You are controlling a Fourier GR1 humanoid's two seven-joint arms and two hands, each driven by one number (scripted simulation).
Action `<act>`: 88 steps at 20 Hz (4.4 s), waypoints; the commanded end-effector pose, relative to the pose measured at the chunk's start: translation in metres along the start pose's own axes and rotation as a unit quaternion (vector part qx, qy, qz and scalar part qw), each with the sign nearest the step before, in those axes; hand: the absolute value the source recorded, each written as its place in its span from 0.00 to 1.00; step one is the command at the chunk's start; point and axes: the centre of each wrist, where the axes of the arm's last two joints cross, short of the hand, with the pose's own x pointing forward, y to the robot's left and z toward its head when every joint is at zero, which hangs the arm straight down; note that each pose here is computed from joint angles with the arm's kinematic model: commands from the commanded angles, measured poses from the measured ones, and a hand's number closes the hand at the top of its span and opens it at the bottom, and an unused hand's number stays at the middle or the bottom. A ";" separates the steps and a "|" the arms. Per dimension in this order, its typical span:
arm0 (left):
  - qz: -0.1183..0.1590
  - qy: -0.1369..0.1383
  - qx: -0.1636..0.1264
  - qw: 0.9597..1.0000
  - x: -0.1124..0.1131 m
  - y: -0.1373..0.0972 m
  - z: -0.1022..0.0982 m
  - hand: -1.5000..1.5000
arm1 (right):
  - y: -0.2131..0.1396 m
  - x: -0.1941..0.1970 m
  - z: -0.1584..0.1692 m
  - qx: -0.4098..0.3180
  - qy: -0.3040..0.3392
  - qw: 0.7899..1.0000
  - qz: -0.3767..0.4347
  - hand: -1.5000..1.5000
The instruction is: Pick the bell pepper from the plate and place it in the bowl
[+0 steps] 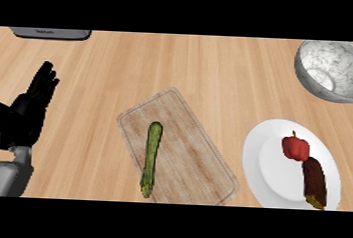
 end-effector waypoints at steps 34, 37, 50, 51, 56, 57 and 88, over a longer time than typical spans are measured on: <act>-0.005 0.006 0.000 1.000 0.011 0.003 0.009 0.50 | 0.144 -0.029 -0.076 0.198 0.073 0.967 0.144 0.00; -0.007 0.002 0.005 1.000 0.005 0.015 0.009 0.50 | 0.136 -0.028 -0.066 0.192 0.062 0.970 0.135 0.00; -0.004 0.003 0.002 1.000 0.000 0.012 0.003 0.50 | 0.173 -0.029 -0.102 0.198 0.080 0.968 0.130 0.00; 0.005 0.001 0.001 1.000 -0.003 0.001 0.013 0.50 | 0.160 -0.017 -0.108 0.203 0.083 0.969 0.112 1.00; -0.004 0.002 -0.009 1.000 -0.006 -0.002 0.012 0.50 | 0.176 -0.023 -0.108 0.208 0.027 0.972 0.110 1.00; -0.006 0.005 0.006 1.000 0.005 -0.001 -0.007 0.50 | 0.185 -0.028 -0.105 0.209 0.034 0.971 0.112 1.00; -0.005 0.012 0.015 1.000 0.001 0.016 0.007 0.50 | 0.286 0.263 -0.179 -0.180 -0.100 0.847 0.490 1.00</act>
